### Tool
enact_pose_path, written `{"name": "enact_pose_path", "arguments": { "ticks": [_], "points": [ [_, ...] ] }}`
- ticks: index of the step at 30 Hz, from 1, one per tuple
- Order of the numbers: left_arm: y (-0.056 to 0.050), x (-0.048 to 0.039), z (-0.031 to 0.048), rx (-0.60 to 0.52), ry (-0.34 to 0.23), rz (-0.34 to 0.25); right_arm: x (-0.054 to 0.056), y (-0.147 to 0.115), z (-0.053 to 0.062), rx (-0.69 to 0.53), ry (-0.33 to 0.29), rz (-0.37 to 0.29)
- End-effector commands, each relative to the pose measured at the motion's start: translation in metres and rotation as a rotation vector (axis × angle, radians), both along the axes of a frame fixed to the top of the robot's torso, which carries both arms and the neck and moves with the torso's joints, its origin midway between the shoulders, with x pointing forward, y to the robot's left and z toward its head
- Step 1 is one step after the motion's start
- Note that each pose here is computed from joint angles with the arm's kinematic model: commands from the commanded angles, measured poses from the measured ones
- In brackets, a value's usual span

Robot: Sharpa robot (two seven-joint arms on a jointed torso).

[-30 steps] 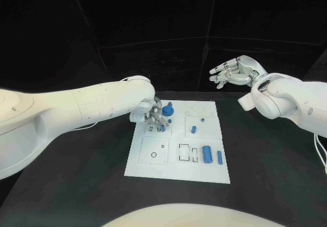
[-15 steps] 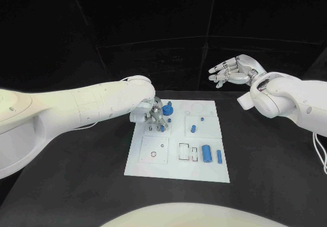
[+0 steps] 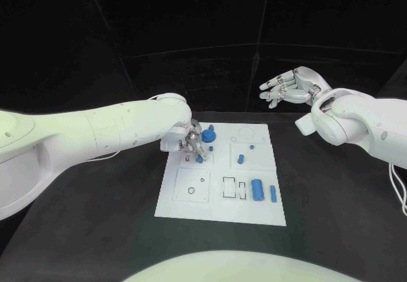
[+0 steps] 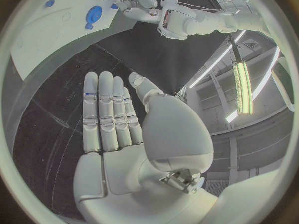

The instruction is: Assemble the parts on the task board

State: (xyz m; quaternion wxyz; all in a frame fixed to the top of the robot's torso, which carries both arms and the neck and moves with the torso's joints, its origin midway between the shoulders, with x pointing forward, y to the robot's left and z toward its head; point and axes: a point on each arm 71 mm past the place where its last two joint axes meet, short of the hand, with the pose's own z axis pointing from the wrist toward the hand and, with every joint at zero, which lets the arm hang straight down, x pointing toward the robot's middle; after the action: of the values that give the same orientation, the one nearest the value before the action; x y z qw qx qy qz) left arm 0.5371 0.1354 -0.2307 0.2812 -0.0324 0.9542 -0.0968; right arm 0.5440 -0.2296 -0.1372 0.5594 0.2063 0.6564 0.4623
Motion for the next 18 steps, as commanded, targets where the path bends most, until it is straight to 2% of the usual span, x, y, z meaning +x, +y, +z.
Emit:
{"name": "enact_pose_path", "arguments": {
  "ticks": [1, 8, 18],
  "points": [
    [0.001, 0.0006, 0.0013, -0.018, -0.025, 0.015, 0.0, 0.001, 0.002, 0.005, -0.004, 0.0],
    [0.006, -0.0013, 0.0032, -0.047, -0.031, 0.035, 0.001, 0.001, 0.002, 0.005, -0.005, -0.001],
    [0.013, -0.0023, 0.0099, -0.092, -0.061, 0.067, 0.001, -0.001, 0.002, 0.005, -0.007, -0.003]
  ]
}}
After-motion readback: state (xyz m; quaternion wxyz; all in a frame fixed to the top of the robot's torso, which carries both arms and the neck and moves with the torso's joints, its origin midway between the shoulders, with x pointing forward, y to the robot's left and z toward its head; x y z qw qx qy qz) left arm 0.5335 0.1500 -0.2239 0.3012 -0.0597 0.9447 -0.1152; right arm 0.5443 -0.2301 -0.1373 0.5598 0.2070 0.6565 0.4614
